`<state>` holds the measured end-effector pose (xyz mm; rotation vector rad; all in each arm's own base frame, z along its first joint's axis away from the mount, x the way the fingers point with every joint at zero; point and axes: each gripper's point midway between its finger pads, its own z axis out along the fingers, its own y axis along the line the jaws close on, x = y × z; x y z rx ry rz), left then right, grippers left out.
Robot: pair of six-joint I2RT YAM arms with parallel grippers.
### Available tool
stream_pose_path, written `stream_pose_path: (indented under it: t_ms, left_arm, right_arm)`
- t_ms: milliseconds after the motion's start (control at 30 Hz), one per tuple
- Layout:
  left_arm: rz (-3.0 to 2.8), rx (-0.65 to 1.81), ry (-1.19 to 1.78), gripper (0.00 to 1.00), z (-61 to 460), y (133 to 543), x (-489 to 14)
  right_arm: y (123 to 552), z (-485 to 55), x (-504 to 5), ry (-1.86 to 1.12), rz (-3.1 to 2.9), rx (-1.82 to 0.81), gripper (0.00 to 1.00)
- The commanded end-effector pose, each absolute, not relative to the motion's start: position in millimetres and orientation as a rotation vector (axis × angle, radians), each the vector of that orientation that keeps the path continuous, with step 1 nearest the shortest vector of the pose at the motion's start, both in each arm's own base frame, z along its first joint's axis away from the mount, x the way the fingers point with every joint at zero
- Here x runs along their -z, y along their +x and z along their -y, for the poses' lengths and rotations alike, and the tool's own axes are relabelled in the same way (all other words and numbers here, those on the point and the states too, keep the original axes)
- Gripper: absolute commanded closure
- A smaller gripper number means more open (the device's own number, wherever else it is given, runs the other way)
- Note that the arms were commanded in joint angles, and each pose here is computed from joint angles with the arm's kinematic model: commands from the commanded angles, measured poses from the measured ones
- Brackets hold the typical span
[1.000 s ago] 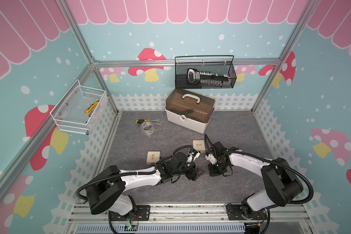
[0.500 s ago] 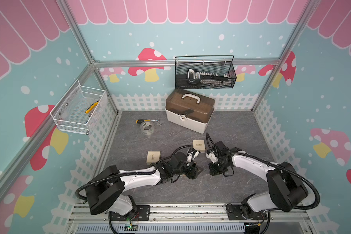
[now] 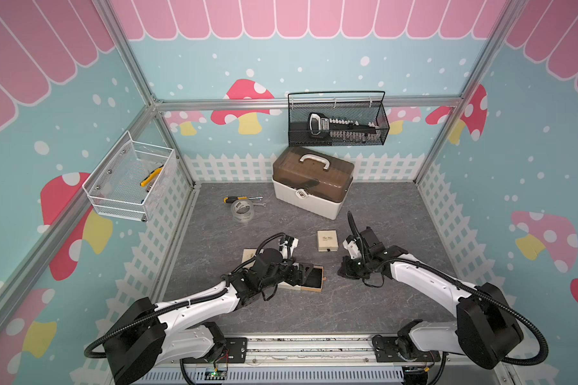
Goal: Place the earrings into the drawer-style jewelry box
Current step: Pick up the earring from the center of the board, then insert the earring into the inner lining.
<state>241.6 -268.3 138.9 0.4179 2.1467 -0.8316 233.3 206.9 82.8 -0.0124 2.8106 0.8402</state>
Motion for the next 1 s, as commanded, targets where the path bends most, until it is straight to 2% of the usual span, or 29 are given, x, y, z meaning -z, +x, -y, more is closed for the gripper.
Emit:
stream_pose_path:
  t_ms: [0, 367, 533, 967]
  left_arm:
    - [-2.207, 0.889, 0.303, 0.22, 247.2, 238.6, -126.7]
    - [-2.212, 0.992, 0.307, 0.27, 242.6, 236.4, -109.9]
    - [-2.195, 0.966, 0.34, 0.27, 242.9, 238.6, -104.4]
    - [-2.219, 1.009, 0.403, 0.28, 251.8, 232.9, -97.6]
  right_arm:
    - [242.9, -241.2, -108.6, 0.067, -2.713, -1.071, 1.0]
    - [251.2, -292.2, -103.4, 0.217, -2.733, -1.184, 1.0]
    - [257.2, -301.7, -95.8, 0.335, -2.723, -1.245, 1.0]
    - [260.0, -310.8, -76.0, 0.407, -2.772, -1.258, 1.0]
